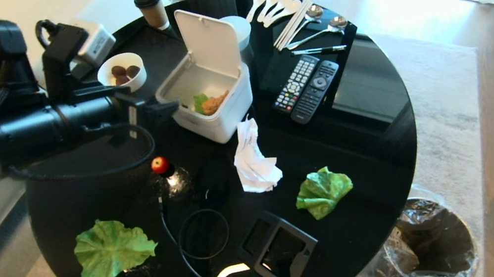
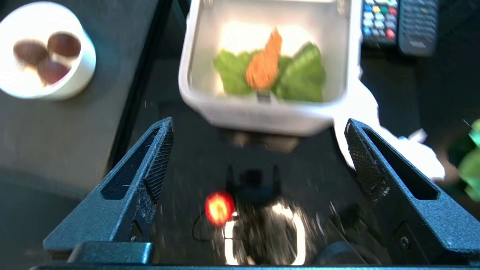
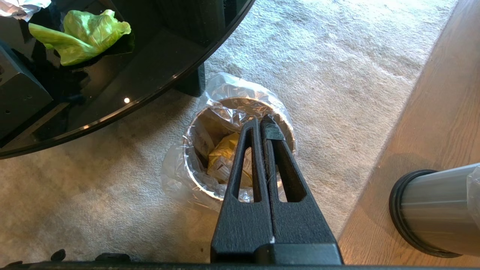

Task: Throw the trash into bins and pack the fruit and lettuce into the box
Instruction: Pick up the vegetable leaves

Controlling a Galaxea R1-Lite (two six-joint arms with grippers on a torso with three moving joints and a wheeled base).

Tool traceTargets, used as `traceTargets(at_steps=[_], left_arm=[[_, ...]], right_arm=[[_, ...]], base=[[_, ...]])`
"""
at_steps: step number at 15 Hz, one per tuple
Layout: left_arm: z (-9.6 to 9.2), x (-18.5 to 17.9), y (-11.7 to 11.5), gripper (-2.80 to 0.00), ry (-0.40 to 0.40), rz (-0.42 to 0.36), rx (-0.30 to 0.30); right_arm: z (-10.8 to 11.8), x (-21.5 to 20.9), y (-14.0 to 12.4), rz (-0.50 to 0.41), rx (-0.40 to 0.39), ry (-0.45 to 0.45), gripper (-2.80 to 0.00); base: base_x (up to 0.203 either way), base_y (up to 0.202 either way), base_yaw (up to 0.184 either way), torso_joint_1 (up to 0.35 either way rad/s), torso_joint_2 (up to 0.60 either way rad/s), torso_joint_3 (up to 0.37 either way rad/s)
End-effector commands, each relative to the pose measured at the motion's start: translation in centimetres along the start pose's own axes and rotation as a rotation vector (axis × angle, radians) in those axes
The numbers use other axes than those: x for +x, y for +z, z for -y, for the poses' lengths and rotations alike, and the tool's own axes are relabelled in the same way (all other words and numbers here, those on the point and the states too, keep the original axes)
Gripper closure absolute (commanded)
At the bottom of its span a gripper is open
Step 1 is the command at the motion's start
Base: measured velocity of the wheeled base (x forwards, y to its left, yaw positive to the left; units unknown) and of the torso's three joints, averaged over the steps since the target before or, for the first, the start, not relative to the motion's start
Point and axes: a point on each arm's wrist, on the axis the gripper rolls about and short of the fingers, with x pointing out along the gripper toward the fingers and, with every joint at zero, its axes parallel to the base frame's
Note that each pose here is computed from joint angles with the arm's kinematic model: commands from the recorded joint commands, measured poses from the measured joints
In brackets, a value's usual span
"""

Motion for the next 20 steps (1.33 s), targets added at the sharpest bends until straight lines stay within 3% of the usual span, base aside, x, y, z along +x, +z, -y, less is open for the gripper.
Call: traceTargets(at_steps=[1, 2, 3, 9, 13, 20], left_arm=[[0.3, -3.6, -0.2, -2.8, 0.007, 0.023, -0.002], [0.4, -4.2, -0.6, -2.8, 0.005, 0.016, -0.003], [0.6, -4.8, -1.0, 0.0, 0.004, 0.012, -0.004], [1.0, -6.5, -2.4, 0.0, 0.001, -0.017, -0.024], [0.9, -6.9, -3.3, 0.0, 0.058, -0.056, -0.047], [0.5, -6.9, -6.5, 0.0, 0.133, -0.17, -0.159]], right_arm=[[0.0, 0.0, 0.0, -0.001, 0.0, 0.001, 0.0], [0.0, 0.0, 0.0, -0.001, 0.0, 0.001, 0.0], [0.0, 0.0, 0.0, -0.001, 0.0, 0.001, 0.0], [0.0, 0.0, 0.0, -0.001, 0.0, 0.001, 0.0], [0.0, 0.0, 0.0, -0.001, 0.0, 0.001, 0.0], [0.0, 0.0, 0.0, -0.001, 0.0, 0.001, 0.0]], base=[[0.0, 0.0, 0.0, 0.0, 0.0, 0.0], [0.0, 0.0, 0.0, 0.0, 0.0, 0.0], [0.0, 0.0, 0.0, 0.0, 0.0, 0.0], [0.0, 0.0, 0.0, 0.0, 0.0, 0.0], [0.0, 0.0, 0.0, 0.0, 0.0, 0.0], [0.0, 0.0, 0.0, 0.0, 0.0, 0.0]])
